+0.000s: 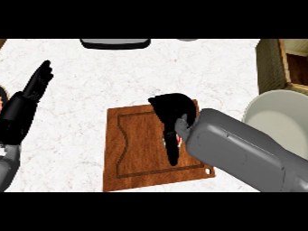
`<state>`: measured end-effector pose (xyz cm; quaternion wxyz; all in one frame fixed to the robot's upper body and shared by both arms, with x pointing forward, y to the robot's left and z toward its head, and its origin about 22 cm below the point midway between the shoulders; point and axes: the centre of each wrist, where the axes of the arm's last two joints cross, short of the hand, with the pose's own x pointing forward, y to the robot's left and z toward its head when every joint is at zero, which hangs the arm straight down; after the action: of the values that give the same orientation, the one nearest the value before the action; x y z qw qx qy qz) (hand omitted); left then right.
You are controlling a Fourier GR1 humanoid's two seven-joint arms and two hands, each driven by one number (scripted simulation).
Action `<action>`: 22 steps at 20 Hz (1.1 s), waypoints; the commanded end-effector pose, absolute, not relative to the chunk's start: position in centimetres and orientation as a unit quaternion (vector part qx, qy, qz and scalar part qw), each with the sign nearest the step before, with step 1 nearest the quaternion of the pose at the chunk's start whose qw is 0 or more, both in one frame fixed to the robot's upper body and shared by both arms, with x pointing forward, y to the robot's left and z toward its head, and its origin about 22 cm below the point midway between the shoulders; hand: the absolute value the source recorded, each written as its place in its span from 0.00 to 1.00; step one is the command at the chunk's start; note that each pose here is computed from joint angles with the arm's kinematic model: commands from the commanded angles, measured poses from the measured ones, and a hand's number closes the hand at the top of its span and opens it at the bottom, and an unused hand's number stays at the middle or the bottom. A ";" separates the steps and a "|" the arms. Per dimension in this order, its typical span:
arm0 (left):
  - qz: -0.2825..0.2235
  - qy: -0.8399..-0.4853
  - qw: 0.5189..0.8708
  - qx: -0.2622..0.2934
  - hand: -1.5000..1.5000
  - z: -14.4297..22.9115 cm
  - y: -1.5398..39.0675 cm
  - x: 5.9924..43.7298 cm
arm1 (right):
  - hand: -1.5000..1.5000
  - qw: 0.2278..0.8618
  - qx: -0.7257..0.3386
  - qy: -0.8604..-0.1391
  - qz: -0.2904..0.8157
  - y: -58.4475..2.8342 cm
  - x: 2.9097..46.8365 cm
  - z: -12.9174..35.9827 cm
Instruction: Pick the cupcake from the cutting board and place it in the basket
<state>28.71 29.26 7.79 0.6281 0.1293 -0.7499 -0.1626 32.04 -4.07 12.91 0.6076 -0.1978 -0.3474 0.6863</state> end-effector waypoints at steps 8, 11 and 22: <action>-0.165 -0.755 0.620 0.137 0.50 7.2 29.7 29.7 | 0.00 0.620 -0.224 -0.333 0.674 -4.1 30.9 9.7; -0.167 -0.753 0.622 0.131 0.50 9.2 29.4 28.6 | 0.00 0.625 -0.220 -0.328 0.674 -4.3 30.5 8.7; -0.163 -0.755 0.623 0.125 0.50 7.6 29.7 29.9 | 0.00 0.629 -0.229 -0.317 0.672 -5.2 30.8 9.2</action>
<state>28.71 29.51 7.17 0.6260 0.1292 -0.7512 -0.1646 31.21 -5.17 8.73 0.6271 -0.2057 -0.3429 0.6685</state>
